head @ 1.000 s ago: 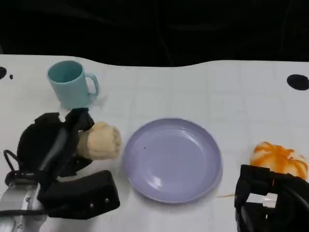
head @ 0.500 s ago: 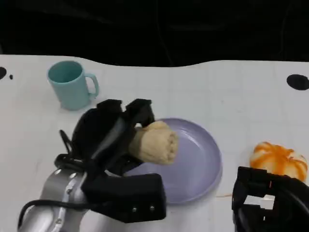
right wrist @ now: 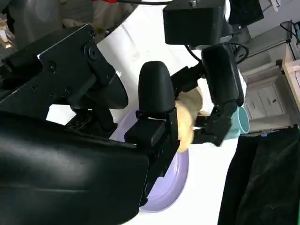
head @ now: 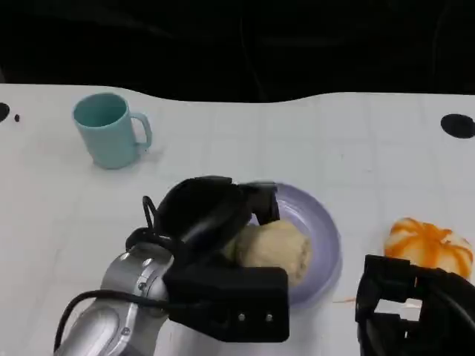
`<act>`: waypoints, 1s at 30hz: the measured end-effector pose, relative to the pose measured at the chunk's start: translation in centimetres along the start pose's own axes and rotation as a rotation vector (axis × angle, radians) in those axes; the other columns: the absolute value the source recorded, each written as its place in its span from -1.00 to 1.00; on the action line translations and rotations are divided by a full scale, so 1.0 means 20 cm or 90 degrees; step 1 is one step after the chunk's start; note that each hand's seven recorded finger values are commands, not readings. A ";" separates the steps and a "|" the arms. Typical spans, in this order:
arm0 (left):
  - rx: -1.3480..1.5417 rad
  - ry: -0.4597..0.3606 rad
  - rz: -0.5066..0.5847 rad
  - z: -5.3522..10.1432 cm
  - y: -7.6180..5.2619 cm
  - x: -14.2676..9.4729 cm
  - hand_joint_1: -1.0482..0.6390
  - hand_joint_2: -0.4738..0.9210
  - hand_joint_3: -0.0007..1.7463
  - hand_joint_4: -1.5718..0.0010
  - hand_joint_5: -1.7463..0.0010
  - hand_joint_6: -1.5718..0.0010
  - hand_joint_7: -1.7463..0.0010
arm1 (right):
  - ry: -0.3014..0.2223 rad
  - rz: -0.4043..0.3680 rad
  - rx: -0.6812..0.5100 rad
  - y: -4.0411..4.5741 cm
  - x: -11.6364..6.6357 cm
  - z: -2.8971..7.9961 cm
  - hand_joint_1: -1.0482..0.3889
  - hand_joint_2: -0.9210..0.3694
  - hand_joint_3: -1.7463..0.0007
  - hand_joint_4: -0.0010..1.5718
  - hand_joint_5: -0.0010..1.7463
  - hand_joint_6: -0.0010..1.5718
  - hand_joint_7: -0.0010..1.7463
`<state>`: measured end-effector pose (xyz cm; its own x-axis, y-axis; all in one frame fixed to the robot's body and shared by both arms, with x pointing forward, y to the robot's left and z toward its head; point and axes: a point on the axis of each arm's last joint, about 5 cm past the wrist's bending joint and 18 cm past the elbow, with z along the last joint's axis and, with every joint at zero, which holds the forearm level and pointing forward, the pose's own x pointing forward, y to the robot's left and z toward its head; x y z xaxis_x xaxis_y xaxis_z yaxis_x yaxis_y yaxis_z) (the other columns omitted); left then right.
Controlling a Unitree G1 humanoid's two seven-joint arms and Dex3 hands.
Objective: Grasp the towel on the left side of the plate with the left hand and place it into the plate.
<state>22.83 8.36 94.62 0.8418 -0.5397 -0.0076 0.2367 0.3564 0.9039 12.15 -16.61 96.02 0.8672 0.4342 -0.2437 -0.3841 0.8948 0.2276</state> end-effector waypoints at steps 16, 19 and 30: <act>0.064 -0.012 -0.058 0.01 0.06 -0.04 -0.75 1.00 -0.82 1.00 0.57 0.84 0.98 | 0.001 0.002 -0.001 -0.001 0.00 0.00 0.43 -0.30 -0.65 0.07 1.00 -0.05 0.78; 0.067 -0.013 -0.048 0.01 0.09 -0.06 -0.73 1.00 -0.83 1.00 0.55 0.82 0.97 | 0.002 0.002 -0.001 -0.001 0.00 0.00 0.43 -0.30 -0.65 0.07 1.00 -0.05 0.78; 0.011 0.030 0.001 -0.09 0.18 -0.25 -0.62 1.00 -0.83 0.92 0.45 0.77 0.96 | 0.002 0.002 -0.001 -0.001 0.00 0.00 0.43 -0.29 -0.65 0.06 1.00 -0.06 0.78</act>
<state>20.35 13.68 97.25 0.8645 -0.5020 -0.0265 0.2277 0.3440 0.9110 12.17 -16.63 96.06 0.8651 0.4374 -0.2457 -0.3876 0.8937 0.2262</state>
